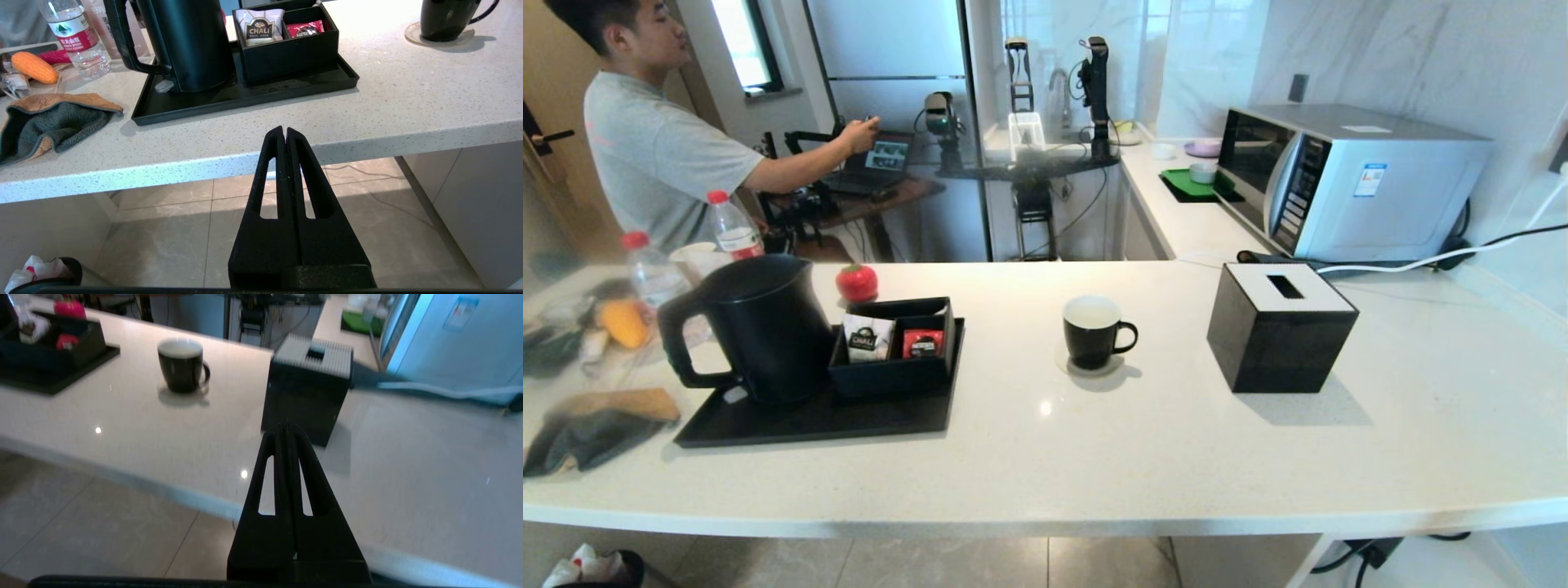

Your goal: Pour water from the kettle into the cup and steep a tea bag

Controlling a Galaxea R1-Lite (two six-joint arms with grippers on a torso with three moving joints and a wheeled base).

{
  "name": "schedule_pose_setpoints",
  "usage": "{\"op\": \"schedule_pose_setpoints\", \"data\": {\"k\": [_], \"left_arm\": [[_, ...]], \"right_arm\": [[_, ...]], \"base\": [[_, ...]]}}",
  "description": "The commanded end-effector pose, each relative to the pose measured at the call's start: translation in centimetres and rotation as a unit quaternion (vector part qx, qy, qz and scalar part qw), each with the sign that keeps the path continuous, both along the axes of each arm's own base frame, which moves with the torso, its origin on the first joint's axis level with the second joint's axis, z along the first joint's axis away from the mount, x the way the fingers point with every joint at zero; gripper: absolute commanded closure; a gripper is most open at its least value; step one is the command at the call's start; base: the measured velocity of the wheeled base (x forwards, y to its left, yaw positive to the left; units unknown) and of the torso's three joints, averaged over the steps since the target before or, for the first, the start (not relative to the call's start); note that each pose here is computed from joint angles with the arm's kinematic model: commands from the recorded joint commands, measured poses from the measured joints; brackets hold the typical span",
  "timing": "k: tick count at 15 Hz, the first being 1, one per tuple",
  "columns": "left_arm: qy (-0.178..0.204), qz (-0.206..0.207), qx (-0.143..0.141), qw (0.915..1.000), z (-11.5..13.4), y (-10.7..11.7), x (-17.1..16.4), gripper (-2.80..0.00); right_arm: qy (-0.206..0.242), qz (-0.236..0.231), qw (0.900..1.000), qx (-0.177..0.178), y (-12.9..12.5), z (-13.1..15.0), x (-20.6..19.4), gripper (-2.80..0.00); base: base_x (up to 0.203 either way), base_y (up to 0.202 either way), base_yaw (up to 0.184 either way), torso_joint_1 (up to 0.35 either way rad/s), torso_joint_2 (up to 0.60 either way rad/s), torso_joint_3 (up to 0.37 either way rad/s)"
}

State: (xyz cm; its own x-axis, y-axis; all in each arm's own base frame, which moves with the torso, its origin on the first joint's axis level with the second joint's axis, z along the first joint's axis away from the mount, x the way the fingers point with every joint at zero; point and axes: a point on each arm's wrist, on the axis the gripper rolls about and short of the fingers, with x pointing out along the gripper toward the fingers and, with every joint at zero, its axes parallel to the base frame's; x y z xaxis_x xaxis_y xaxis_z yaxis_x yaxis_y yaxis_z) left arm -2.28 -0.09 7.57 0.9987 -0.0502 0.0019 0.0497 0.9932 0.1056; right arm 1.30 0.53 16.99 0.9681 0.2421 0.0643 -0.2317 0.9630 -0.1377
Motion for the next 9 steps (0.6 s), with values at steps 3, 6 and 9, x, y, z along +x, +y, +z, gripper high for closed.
{"op": "schedule_pose_setpoints", "data": {"k": [3, 6, 9], "left_arm": [[-0.001, 0.0, 0.0, 1.0, 0.0, 0.0, 0.0, 0.0], [0.0, 0.0, 0.0, 1.0, 0.0, 0.0, 0.0, 0.0], [-0.001, 0.0, 0.0, 1.0, 0.0, 0.0, 0.0, 0.0]], "right_arm": [[-0.002, -0.02, 1.0, 0.002, -0.1, -7.1, -2.7, 0.0], [0.057, -0.082, 0.995, 0.001, -0.4, -8.9, -4.0, 0.0], [0.05, -0.125, 0.991, 0.016, -0.6, -9.4, -3.7, 0.0]], "base": [[0.0, 0.0, 0.0, 0.0, 0.0, 0.0], [0.0, 0.0, 0.0, 0.0, 0.0, 0.0], [0.0, 0.0, 0.0, 0.0, 0.0, 0.0]]}}
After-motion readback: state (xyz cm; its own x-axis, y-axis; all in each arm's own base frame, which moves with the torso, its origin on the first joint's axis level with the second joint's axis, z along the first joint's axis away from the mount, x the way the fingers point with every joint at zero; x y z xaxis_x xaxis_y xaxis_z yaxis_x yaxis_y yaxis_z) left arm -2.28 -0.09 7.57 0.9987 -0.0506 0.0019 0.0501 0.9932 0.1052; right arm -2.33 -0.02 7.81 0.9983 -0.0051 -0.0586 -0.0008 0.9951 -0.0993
